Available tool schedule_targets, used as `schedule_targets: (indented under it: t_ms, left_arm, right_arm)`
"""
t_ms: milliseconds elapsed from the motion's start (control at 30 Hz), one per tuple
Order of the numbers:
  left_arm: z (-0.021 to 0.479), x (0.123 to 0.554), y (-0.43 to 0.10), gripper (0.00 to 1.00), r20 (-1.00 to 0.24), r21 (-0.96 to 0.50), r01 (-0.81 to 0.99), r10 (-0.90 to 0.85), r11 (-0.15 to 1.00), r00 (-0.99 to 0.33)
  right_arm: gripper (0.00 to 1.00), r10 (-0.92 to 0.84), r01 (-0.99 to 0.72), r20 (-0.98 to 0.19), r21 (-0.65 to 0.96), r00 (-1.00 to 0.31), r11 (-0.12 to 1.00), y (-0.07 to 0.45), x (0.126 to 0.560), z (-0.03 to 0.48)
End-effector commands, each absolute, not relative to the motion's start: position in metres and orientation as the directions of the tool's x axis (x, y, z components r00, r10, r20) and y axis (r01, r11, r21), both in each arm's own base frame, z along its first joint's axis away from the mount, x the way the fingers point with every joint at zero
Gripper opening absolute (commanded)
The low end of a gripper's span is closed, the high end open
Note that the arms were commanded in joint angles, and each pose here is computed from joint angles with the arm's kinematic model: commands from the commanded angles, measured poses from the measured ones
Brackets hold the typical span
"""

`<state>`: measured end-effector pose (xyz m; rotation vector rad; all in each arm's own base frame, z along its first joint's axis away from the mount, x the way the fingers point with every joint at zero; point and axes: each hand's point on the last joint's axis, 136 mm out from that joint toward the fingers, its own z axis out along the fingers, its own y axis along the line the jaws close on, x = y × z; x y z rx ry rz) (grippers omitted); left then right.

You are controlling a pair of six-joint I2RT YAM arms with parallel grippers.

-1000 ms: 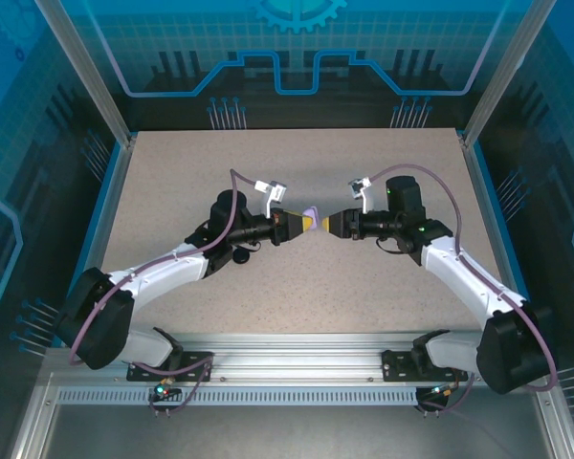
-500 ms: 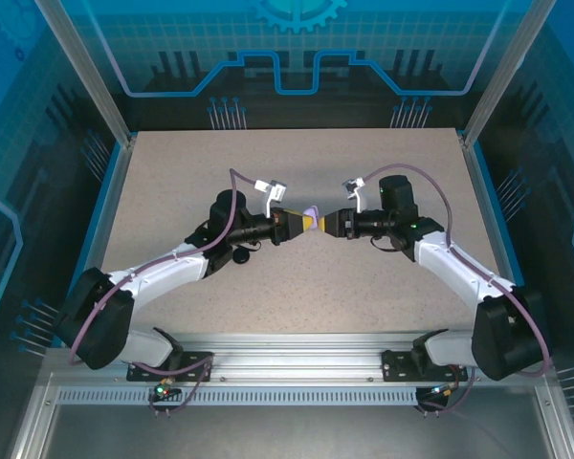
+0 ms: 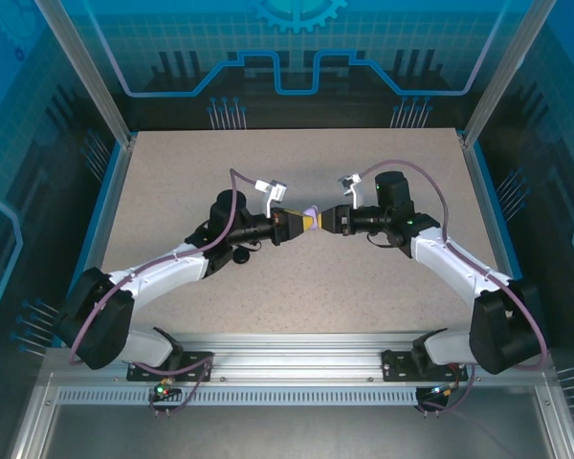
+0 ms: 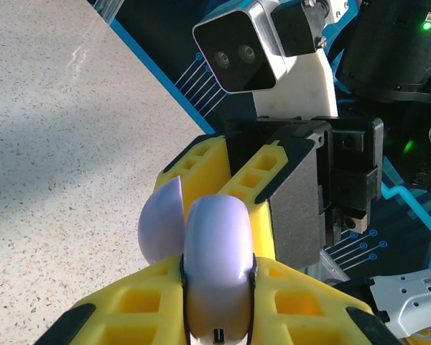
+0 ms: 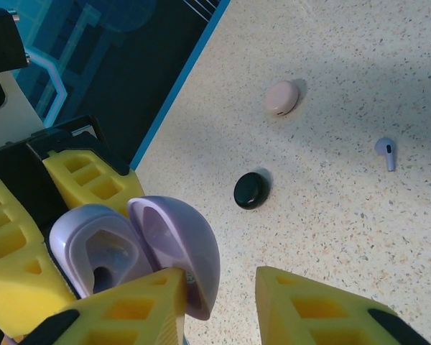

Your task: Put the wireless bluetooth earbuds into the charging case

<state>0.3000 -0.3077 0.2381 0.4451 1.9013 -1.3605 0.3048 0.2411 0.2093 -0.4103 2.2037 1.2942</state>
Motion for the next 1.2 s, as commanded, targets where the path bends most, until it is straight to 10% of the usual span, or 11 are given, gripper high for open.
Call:
schedule_targets:
  t_ms: [0, 667, 900, 1167]
  left_arm:
    - [0.256, 0.295, -0.315, 0.0, -0.754, -0.647, 0.689, -0.139, 0.325, -0.642]
    - [0.252, 0.295, -0.317, 0.0, -0.744, -0.656, 0.677, -0.14, 0.334, -0.653]
    - [0.254, 0.306, -0.306, 0.67, -0.767, -0.622, 0.66, -0.155, 0.421, -0.623]
    - [0.268, 0.313, -0.282, 0.97, -0.777, -0.563, 0.686, -0.012, 0.461, -0.63]
  right_arm:
    - [0.29, 0.015, -0.535, -0.62, 0.688, -0.784, 0.491, 0.245, 0.311, 0.219]
    - [0.0, 0.011, -0.562, -0.64, 0.682, -0.768, 0.468, 0.248, 0.312, 0.231]
    - [0.0, -0.008, -0.524, -0.64, 0.623, -0.769, 0.581, 0.233, 0.32, 0.218]
    - [0.0, -0.123, -0.554, -0.662, 0.495, -0.74, 0.669, 0.216, 0.326, 0.204]
